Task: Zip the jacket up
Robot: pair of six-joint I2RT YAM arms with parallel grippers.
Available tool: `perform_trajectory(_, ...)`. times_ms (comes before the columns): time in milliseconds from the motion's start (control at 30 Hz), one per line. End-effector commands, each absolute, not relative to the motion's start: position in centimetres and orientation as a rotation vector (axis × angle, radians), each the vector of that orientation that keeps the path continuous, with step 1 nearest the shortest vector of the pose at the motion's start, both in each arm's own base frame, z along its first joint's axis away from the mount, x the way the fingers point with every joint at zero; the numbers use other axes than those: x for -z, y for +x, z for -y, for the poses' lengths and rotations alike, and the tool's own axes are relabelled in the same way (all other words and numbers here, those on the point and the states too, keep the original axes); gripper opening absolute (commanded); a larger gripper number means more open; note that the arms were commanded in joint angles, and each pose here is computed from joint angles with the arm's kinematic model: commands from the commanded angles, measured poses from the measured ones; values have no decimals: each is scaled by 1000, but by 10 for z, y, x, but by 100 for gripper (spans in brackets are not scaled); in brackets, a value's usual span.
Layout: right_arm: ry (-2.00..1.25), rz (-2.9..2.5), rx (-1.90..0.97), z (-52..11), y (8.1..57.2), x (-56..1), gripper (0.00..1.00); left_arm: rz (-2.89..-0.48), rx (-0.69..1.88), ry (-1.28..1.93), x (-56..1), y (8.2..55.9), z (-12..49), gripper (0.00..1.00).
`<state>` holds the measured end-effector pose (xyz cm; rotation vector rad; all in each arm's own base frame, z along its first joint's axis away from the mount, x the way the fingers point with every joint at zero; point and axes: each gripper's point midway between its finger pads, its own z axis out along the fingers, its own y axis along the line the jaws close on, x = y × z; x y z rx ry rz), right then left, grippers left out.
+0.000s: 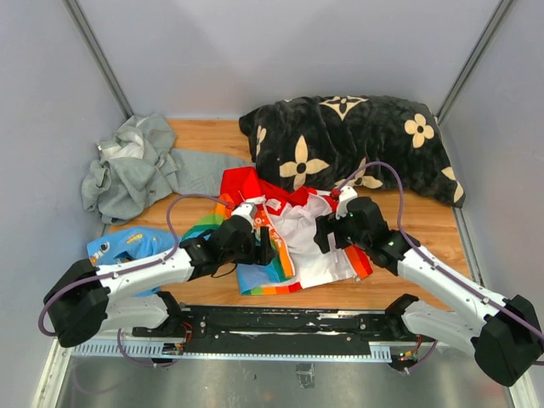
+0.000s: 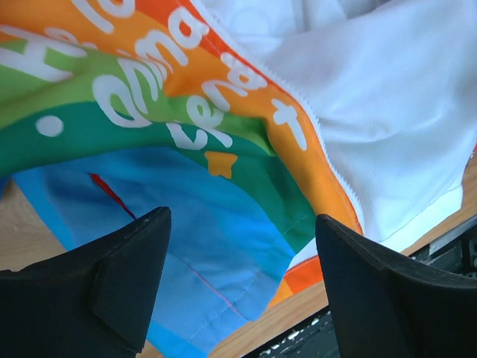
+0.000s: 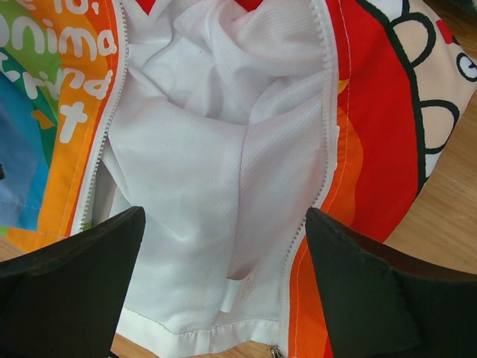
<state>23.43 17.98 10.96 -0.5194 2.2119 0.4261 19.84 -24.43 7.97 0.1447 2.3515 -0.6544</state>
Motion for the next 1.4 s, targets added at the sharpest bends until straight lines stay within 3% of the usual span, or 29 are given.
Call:
perform_trajectory(0,-532,-2162,-437,-184,234,-118,90,-2382,609,143,-64,191,247,83)
perform_trajectory(400,-512,-2153,-441,-178,228,-106,91,-2484,212,70,-21,187,192,84)
perform_trajectory(567,-499,-2135,-431,-175,229,-110,91,-2433,66,-43,-25,192,162,71)
perform_trajectory(800,-493,-2143,-408,-172,230,-109,91,-2408,43,-153,-27,190,134,66)
perform_trajectory(1000,-492,-2135,-359,-172,241,-124,91,-2376,149,-179,-40,189,136,65)
perform_trajectory(1367,-590,-2156,-54,-173,302,-147,90,-2173,577,34,-122,220,218,76)
